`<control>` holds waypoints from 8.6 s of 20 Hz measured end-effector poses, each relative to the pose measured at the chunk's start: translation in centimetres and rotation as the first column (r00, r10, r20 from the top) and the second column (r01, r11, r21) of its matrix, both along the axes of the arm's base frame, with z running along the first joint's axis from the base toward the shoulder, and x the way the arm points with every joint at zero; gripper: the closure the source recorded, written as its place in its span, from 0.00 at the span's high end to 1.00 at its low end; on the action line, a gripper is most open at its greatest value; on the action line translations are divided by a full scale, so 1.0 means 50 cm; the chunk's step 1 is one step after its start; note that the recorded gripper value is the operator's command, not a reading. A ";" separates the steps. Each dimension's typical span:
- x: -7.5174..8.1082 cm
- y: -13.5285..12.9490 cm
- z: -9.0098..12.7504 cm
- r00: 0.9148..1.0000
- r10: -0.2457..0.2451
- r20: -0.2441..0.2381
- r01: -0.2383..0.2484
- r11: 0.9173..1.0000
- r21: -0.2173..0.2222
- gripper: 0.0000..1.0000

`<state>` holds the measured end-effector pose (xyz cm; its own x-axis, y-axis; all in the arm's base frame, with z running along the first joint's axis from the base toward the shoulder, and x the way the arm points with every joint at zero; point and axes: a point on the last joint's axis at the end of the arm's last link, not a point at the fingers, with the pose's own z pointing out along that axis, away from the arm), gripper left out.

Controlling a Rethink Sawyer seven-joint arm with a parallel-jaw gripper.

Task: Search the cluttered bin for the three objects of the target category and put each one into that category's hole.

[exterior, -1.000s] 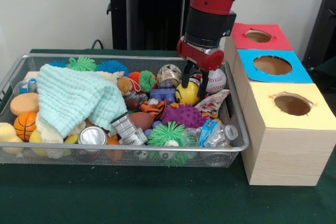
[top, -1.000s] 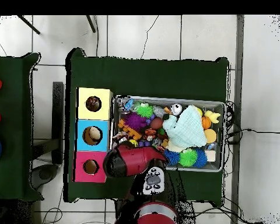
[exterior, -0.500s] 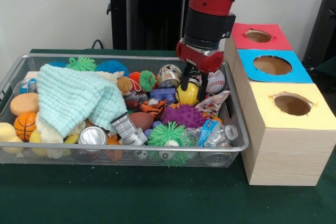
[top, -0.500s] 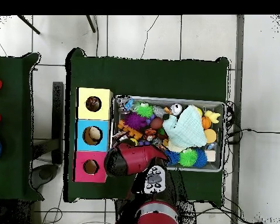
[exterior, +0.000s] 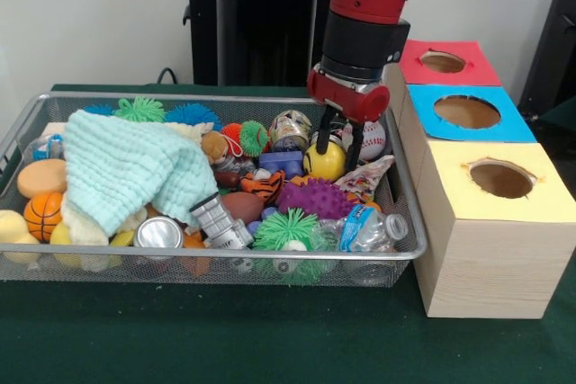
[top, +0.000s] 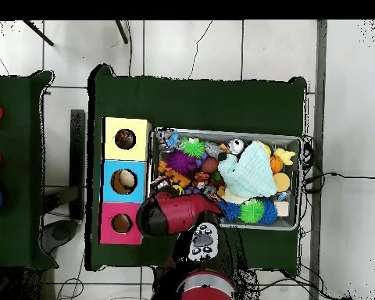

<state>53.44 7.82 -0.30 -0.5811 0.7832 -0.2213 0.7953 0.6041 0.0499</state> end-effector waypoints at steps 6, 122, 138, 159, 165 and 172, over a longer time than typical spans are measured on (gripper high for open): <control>0.009 0.003 0.013 1.000 0.003 0.014 -0.003 1.000 0.000 1.00; 0.083 0.066 0.026 0.994 0.066 -0.087 -0.061 0.996 0.066 1.00; 0.005 0.052 0.002 0.983 0.100 -0.154 -0.092 0.994 0.058 1.00; 0.033 0.053 -0.029 0.986 0.131 -0.105 -0.126 0.990 0.060 1.00; 0.040 0.052 -0.032 0.986 0.131 -0.100 -0.125 0.990 0.059 1.00; 0.043 0.051 -0.033 0.987 0.129 -0.098 -0.123 0.990 0.061 1.00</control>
<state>55.59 10.40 -1.95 -0.6934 0.7114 -0.1147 0.7154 0.6986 0.0083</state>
